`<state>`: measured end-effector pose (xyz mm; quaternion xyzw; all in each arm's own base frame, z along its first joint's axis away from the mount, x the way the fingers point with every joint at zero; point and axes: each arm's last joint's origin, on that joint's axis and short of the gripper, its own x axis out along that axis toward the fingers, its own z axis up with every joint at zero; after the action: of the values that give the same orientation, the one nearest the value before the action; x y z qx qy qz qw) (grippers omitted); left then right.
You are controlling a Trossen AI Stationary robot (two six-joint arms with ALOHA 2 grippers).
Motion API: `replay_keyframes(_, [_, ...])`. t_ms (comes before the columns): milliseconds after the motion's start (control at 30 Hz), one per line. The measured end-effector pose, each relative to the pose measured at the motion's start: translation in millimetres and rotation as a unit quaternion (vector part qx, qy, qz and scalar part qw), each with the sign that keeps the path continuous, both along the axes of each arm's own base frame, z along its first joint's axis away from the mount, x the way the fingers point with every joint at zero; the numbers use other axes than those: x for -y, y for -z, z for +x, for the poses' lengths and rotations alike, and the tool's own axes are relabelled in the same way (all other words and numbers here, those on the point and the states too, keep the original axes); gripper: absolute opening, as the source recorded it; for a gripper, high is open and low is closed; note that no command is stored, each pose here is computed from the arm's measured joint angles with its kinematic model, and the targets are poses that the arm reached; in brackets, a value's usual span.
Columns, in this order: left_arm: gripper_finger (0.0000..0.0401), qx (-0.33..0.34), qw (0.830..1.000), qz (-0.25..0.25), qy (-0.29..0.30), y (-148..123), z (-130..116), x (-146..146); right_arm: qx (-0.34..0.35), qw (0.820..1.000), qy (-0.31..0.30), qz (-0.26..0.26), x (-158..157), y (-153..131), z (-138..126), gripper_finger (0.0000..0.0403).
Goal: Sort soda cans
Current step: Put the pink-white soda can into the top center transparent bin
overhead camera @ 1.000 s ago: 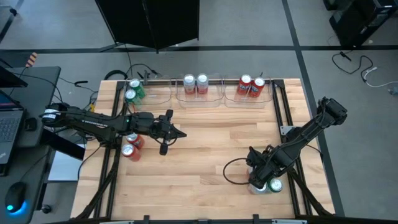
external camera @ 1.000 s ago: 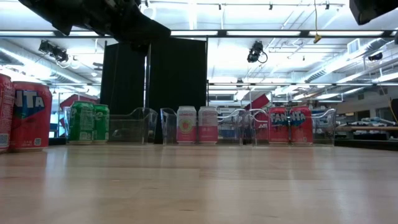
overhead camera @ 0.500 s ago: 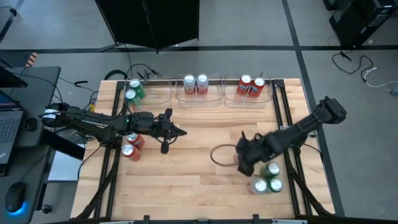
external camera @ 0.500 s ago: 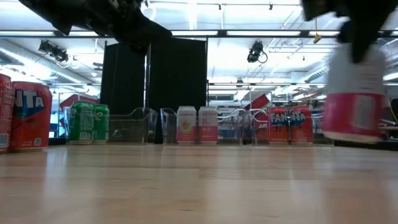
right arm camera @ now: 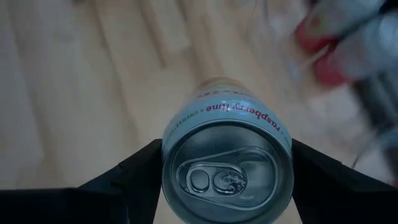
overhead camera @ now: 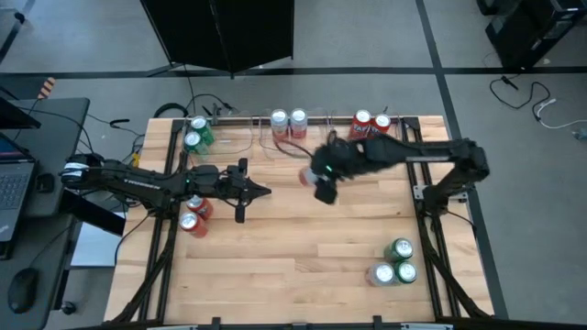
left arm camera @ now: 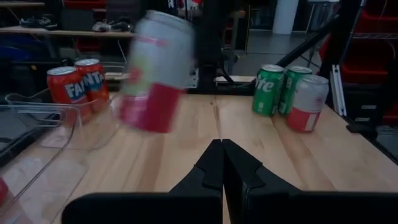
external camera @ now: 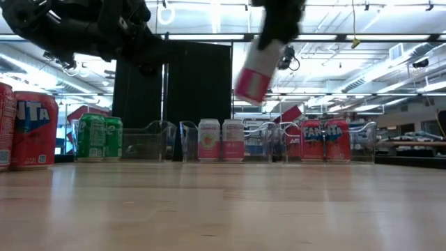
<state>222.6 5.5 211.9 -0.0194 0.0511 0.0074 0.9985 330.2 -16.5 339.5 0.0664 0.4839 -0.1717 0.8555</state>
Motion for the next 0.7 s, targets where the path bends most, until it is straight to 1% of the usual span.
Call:
replay_keyframes(200, [0.0001, -0.006, 1.000, -0.001, 0.001, 4.0, -1.7, 0.1, 0.016, 0.999, -0.008, -0.036, 43.5, -23.7, 43.2, 0.0277])
replay_keyframes(267, [0.0001, -0.009, 1.000, -0.016, -0.004, 3.7, -3.0, 0.0, 0.008, 0.999, -0.005, -0.041, 57.7, -26.0, 54.7, 0.0277])
replay_keyframes(333, [0.0001, -0.013, 0.999, -0.022, -0.024, 2.7, -5.3, -1.0, -0.002, 0.999, -0.005, -0.040, 70.5, -25.5, 64.6, 0.0277])
replay_keyframes(433, [0.0001, -0.024, 0.998, -0.011, -0.053, 0.9, -10.4, -2.7, -0.005, 0.999, -0.005, -0.047, 87.1, -23.6, 79.2, 0.0277])
replay_keyframes(567, [0.0001, -0.034, 0.997, -0.001, -0.062, -2.2, -17.4, -3.1, -0.019, 0.998, -0.008, -0.052, 106.7, -10.5, 95.6, 0.0277])
replay_keyframes(633, [0.0001, -0.037, 0.997, -0.001, -0.062, -4.0, -20.8, -2.9, -0.028, 0.998, -0.006, -0.051, 116.0, -1.2, 97.5, 0.0277])
replay_keyframes(700, [0.0001, -0.045, 0.997, 0.000, -0.062, -4.0, -23.6, -2.8, -0.045, 0.998, 0.006, -0.044, 125.8, 4.4, 92.9, 0.0277])
